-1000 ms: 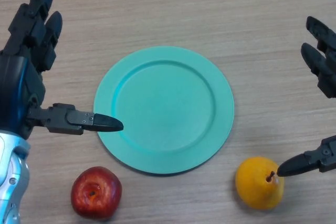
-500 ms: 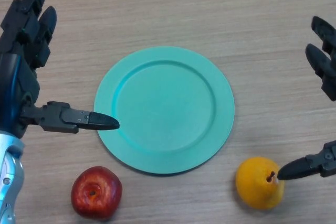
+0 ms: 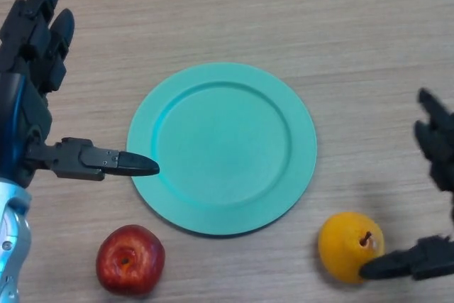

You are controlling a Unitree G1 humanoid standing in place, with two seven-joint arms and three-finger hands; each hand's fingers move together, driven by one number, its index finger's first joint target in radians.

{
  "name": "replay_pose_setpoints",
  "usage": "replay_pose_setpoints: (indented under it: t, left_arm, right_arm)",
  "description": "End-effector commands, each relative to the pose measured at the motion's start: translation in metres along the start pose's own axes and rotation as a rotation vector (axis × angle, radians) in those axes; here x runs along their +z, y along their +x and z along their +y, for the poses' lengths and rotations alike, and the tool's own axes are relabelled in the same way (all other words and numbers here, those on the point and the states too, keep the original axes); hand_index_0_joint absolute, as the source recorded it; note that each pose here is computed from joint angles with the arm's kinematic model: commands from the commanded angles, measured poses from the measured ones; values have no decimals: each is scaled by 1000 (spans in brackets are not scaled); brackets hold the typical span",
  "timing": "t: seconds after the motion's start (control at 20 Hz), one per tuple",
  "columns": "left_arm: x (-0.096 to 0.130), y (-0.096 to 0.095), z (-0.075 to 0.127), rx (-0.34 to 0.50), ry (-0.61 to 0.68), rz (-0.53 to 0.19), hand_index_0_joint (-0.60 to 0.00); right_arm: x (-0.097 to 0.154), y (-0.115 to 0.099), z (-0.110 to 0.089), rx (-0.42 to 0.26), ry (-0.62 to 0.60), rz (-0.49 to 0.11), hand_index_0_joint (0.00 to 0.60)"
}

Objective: Pick up the yellow pear and place it on the plate

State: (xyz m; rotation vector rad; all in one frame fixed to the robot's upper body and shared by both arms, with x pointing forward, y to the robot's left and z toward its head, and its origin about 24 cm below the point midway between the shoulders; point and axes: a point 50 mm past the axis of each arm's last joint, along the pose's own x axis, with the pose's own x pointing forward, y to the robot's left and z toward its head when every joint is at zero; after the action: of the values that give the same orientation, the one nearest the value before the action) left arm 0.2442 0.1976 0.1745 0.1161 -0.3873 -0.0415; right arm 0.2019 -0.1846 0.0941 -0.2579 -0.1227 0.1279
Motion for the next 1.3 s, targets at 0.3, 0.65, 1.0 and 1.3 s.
replay_pose_setpoints:
  t: [0.3,0.65,1.0,1.3]
  left_arm:
    - [28,0,14,29,28,-185,0]
    - [26,4,15,38,35,-191,0]
    - [24,5,13,35,45,-198,0]
    - [24,3,12,30,36,-188,0]
  right_arm:
    - [5,-7,10,-51,-74,-193,0]
    - [-15,-7,16,-104,-140,-208,0]
    - [-40,-13,23,-139,-184,-192,0]
    - [-52,-16,27,-163,-160,-133,399]
